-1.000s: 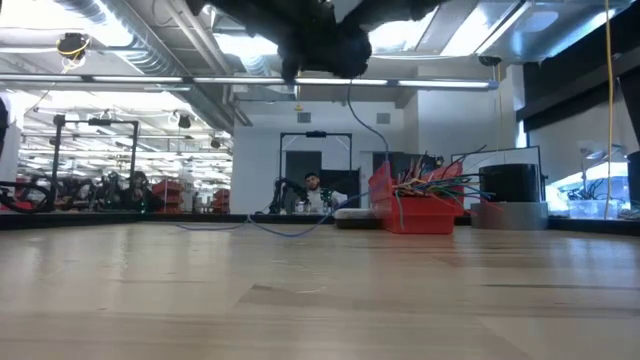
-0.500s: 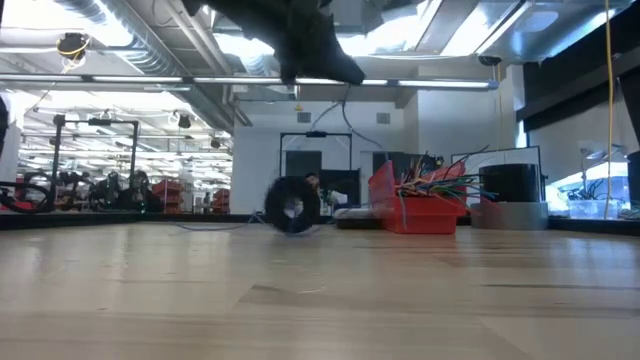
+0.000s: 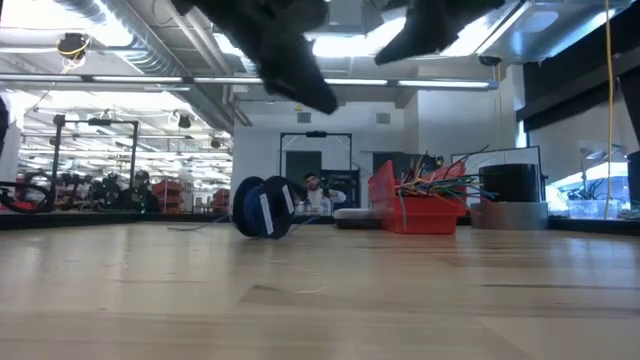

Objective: Coil cords
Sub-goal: Coil the blue wire into the black spool

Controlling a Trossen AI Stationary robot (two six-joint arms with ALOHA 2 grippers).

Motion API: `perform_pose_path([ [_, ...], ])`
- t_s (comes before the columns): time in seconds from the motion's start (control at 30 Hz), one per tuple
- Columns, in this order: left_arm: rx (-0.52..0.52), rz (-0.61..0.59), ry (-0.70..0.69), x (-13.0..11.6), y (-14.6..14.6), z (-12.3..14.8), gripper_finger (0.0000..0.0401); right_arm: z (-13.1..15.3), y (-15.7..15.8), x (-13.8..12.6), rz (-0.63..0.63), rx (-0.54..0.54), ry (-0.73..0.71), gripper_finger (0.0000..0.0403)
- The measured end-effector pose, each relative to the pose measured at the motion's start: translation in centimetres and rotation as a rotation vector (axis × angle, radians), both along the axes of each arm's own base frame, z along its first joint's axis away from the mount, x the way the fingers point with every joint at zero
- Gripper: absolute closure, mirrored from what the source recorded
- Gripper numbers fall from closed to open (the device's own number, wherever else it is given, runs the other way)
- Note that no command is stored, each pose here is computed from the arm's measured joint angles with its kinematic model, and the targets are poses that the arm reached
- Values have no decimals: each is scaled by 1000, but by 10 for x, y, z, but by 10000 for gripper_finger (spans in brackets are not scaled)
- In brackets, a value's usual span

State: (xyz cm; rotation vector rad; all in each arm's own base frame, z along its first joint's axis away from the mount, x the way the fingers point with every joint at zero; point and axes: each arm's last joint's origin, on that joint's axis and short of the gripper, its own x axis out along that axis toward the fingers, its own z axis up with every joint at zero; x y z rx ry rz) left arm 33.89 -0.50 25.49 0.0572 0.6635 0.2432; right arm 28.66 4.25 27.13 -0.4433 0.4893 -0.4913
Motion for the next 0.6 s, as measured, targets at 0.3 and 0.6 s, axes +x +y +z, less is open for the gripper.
perform_pose_path([
  [0.3,-102,72,233,-46,-16,10,253,-33,5,-3,175,169,119,241],
  [0.6,-178,168,184,-59,-16,-53,270,-76,7,4,244,218,76,242],
])
